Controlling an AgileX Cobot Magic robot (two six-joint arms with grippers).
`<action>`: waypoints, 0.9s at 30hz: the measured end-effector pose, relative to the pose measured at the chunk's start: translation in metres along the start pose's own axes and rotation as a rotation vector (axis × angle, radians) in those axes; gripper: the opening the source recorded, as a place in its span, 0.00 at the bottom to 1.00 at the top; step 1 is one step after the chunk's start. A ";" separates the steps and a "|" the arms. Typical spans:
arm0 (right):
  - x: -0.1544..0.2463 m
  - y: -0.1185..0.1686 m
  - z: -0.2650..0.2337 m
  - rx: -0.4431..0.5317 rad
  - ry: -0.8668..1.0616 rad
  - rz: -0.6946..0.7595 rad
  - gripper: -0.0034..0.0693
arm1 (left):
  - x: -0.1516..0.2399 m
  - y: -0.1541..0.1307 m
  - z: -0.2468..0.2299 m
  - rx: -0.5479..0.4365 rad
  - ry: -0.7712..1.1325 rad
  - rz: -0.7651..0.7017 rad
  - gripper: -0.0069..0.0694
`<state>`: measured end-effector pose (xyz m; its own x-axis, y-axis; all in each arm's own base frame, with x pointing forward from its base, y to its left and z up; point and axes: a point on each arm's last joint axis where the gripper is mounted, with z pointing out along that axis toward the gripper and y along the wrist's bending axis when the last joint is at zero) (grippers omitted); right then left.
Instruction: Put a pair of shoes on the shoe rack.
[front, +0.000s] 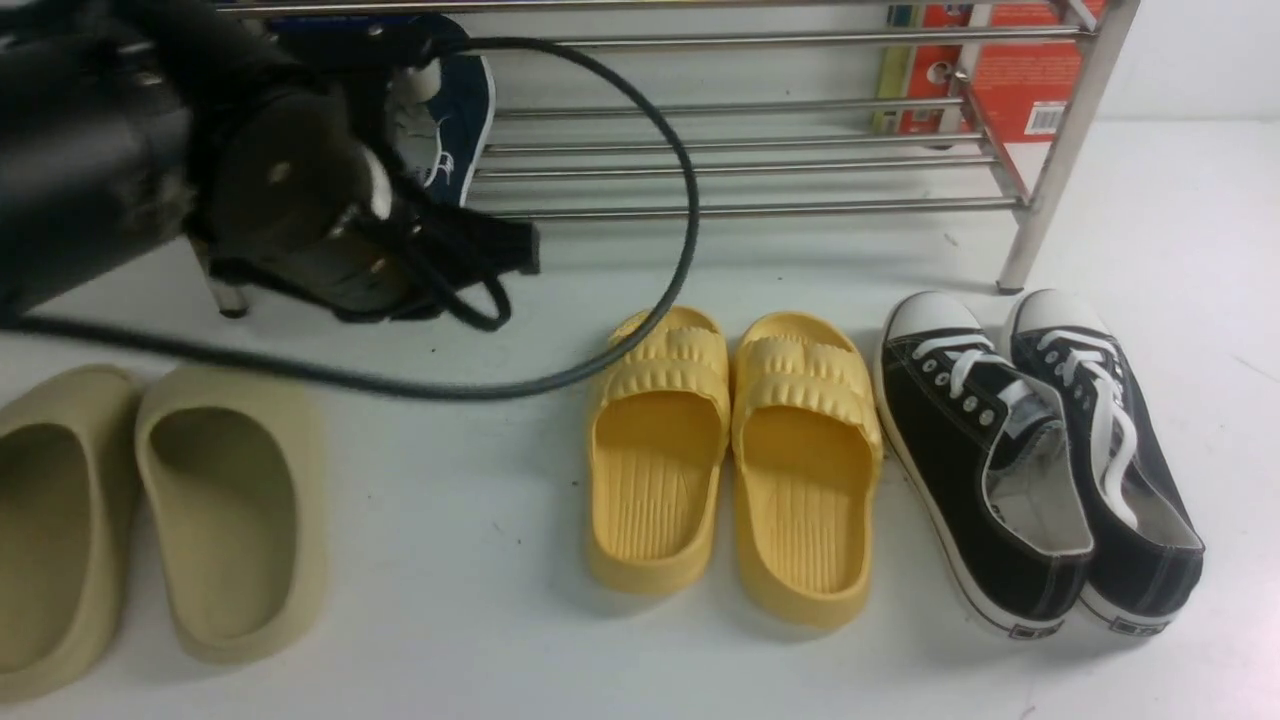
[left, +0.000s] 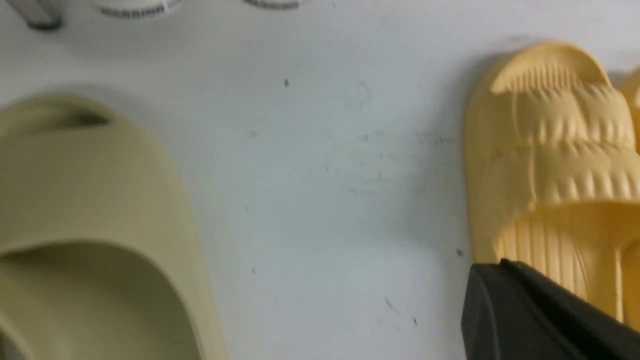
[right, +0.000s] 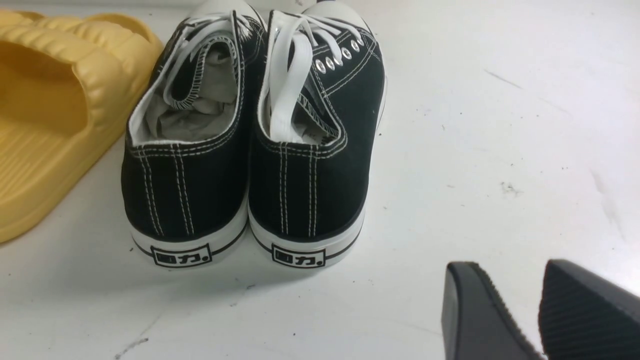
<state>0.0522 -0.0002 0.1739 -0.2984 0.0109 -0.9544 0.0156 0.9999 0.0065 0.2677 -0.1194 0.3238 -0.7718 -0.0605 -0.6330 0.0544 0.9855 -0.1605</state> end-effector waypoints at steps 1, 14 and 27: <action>0.000 0.000 0.000 0.000 0.000 0.000 0.38 | 0.008 0.003 -0.005 0.010 0.008 0.006 0.07; 0.000 0.000 0.000 0.000 0.000 0.000 0.38 | 0.129 0.063 -0.103 0.250 -0.343 -0.022 0.07; 0.000 0.000 0.000 0.000 0.000 0.000 0.38 | 0.186 0.087 -0.088 0.253 -0.362 -0.017 0.07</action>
<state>0.0522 -0.0002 0.1739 -0.2984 0.0109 -0.9544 0.0156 0.9999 0.0065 0.0730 -0.0315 0.2585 -0.5049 -0.1719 -0.8459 0.2323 0.9167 -0.3250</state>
